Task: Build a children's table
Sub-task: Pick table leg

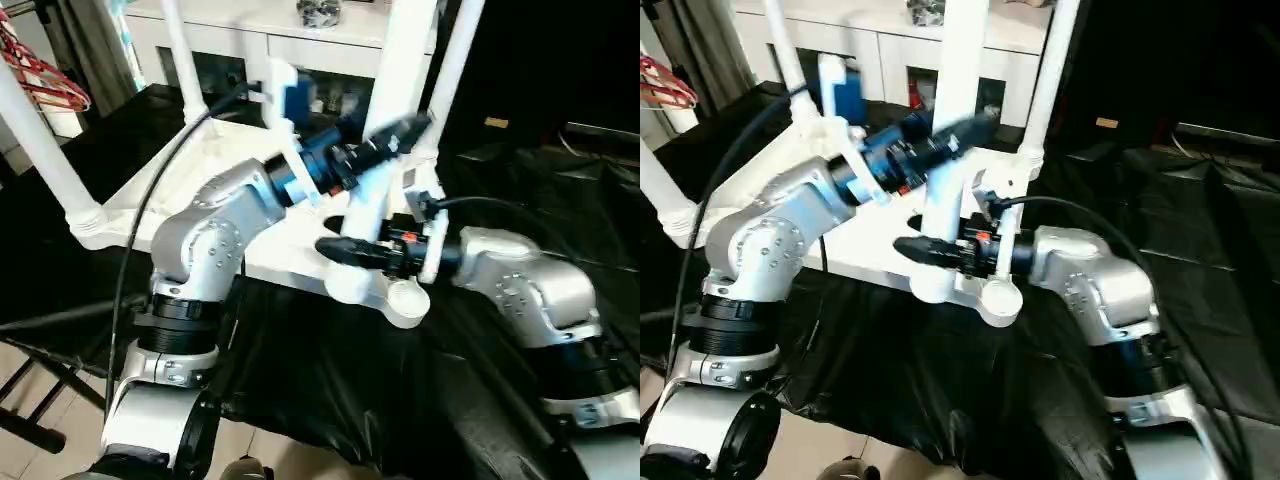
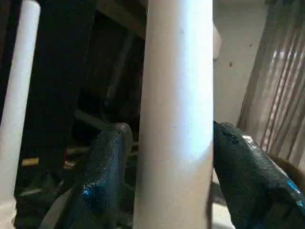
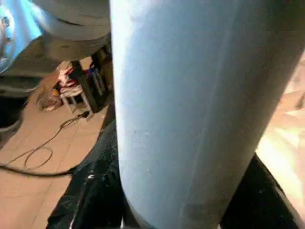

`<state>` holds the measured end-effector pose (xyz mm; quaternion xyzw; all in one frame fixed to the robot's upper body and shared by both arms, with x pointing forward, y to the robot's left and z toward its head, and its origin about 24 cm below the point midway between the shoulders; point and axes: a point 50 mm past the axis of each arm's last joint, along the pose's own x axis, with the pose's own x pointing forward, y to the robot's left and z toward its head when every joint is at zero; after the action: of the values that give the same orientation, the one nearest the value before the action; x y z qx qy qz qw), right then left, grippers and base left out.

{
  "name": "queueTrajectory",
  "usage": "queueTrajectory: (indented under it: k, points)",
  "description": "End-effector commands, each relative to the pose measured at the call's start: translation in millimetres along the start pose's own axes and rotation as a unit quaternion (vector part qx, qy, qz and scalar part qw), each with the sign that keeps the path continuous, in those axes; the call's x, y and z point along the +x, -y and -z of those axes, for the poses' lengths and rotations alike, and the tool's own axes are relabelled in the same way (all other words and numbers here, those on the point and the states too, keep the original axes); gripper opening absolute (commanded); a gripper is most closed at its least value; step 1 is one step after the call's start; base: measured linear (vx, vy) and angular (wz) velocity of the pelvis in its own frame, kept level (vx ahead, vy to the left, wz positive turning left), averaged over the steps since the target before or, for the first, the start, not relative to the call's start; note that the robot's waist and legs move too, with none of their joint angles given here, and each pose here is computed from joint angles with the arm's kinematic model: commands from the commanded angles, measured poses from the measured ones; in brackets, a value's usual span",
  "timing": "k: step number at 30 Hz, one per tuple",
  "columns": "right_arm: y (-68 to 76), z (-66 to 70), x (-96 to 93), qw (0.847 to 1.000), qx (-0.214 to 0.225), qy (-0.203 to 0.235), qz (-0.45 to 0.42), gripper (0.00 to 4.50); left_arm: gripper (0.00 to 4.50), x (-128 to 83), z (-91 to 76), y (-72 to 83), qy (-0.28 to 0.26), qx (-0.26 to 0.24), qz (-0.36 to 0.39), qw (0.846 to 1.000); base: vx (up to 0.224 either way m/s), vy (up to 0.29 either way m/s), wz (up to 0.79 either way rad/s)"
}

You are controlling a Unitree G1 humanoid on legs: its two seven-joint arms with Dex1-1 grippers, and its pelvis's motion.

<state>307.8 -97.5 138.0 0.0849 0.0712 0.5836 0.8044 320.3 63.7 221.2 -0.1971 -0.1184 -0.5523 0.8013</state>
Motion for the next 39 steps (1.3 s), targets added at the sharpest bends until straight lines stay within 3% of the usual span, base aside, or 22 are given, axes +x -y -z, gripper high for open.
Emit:
queueTrajectory:
  k: [1, 4, 8, 10, 12, 14, 15, 19, 25, 27, 28, 31, 39]
  points:
    - [7.3, -9.1, -5.2, 0.998, -0.011, 0.037, 0.045, 1.90, 2.95, 0, -8.1, 5.3, 0.034, 0.013, 0.000, 0.999, 0.000, 0.000, 0.00]
    - [12.4, -12.4, -6.6, 0.995, -0.012, 0.062, 0.082, 1.90, 2.95, -2, -8.5, 6.6, 0.049, 0.018, -0.011, 0.999, 0.000, 0.000, 0.00]
    - [20.3, -11.8, -13.6, 0.986, -0.029, 0.064, 0.151, 1.90, 2.95, -14, -1.8, -1.5, 0.009, 0.030, -0.037, 0.999, 0.000, 0.000, 0.00]
    - [26.6, -5.0, -23.6, 0.976, -0.050, 0.042, 0.210, 1.89, 2.95, -31, 7.4, -11.8, -0.043, 0.063, -0.054, 0.996, 0.000, 0.000, 0.00]
    - [27.7, -3.6, -26.2, 0.972, -0.054, 0.039, 0.224, 1.89, 2.95, -36, 10.1, -14.4, -0.060, 0.077, -0.058, 0.994, 0.000, 0.000, 0.00]
    - [29.1, 5.7, -37.2, 0.962, -0.070, 0.023, 0.265, 1.89, 2.95, -56, 29.8, -21.0, -0.153, 0.126, -0.047, 0.979, 0.000, 0.000, 0.00]
    - [29.0, 6.0, -37.5, 0.961, -0.070, 0.022, 0.265, 1.89, 2.95, -57, 30.7, -21.2, -0.156, 0.128, -0.046, 0.978, 0.000, 0.000, 0.00]
    - [25.1, 17.8, -51.2, 0.952, -0.065, 0.012, 0.298, 1.89, 2.95, -83, 68.6, -23.4, -0.284, 0.158, 0.008, 0.946, 0.000, 0.000, 0.00]
    - [18.5, 25.4, -59.7, 0.949, -0.062, 0.005, 0.309, 1.89, 2.95, -96, 102.1, -20.0, -0.369, 0.157, 0.067, 0.914, 0.000, 0.000, 0.00]
    - [17.1, 26.2, -60.0, 0.949, -0.063, 0.002, 0.308, 1.89, 2.95, -98, 106.8, -21.3, -0.381, 0.162, 0.075, 0.907, 0.000, 0.000, 0.00]
    - [14.1, 27.0, -61.4, 0.950, -0.063, 0.000, 0.306, 1.89, 2.67, -97, 113.7, -25.1, -0.395, 0.168, 0.082, 0.899, 0.000, 0.000, 0.00]
    - [11.9, 27.3, -62.8, 0.950, -0.064, -0.002, 0.304, 1.89, 2.56, -95, 116.5, -29.3, -0.398, 0.172, 0.080, 0.897, 0.000, 0.000, 0.00]
    - [6.4, 28.2, -69.8, 0.949, -0.068, -0.008, 0.309, 1.89, 1.77, -88, 119.7, -42.8, -0.427, 0.198, 0.091, 0.878, 0.000, 0.000, 0.00]
